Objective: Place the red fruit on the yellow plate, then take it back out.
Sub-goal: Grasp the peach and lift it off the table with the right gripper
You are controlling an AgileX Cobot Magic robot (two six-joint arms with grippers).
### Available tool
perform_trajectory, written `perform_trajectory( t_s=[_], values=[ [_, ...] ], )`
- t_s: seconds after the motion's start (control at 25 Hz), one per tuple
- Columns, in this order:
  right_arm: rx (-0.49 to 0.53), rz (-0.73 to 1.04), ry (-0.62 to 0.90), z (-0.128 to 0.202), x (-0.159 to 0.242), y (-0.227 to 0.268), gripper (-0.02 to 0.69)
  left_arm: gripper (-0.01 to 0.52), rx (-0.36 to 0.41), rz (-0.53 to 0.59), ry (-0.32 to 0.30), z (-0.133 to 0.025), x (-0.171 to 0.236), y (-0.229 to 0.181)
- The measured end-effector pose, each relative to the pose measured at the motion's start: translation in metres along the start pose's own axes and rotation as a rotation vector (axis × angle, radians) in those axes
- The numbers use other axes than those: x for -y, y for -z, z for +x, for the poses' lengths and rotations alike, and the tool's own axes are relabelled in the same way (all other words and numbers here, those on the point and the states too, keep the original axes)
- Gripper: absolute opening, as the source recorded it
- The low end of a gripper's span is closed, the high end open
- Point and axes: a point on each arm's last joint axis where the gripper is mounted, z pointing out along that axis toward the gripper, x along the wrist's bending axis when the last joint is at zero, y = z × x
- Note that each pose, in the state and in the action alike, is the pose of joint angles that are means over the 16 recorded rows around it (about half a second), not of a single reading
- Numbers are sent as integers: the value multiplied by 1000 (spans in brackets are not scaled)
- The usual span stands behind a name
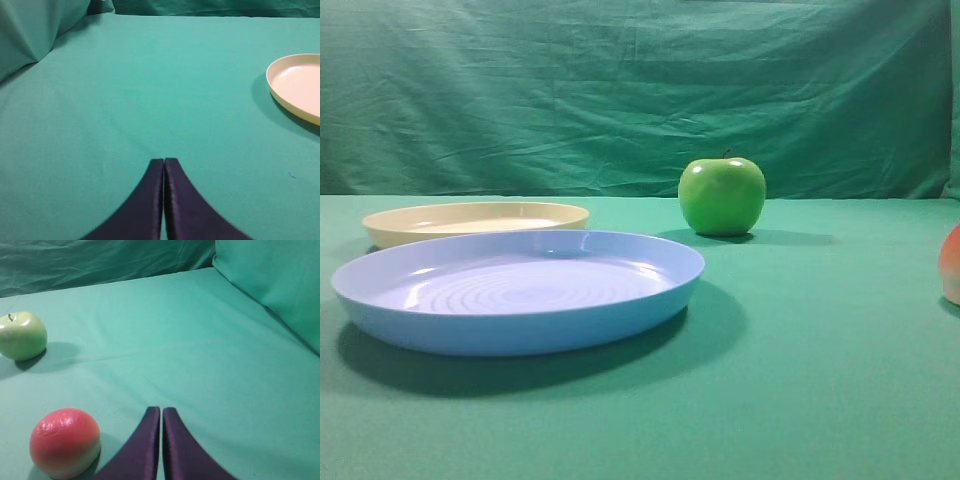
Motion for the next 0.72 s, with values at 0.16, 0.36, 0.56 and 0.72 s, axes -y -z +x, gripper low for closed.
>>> perform_trajectory(
  t_s=[0.16, 0.36, 0.56, 0.72],
  values=[
    [0, 0, 0, 0, 0, 0, 0, 0, 0, 0, 0, 0, 0, 0],
    [0, 0, 0, 0, 0, 0, 0, 0, 0, 0, 0, 0, 0, 0],
    [0, 0, 0, 0, 0, 0, 0, 0, 0, 0, 0, 0, 0, 0],
    [2, 0, 5, 0, 0, 0, 0, 0, 0, 0, 0, 0, 0, 0]
  ],
)
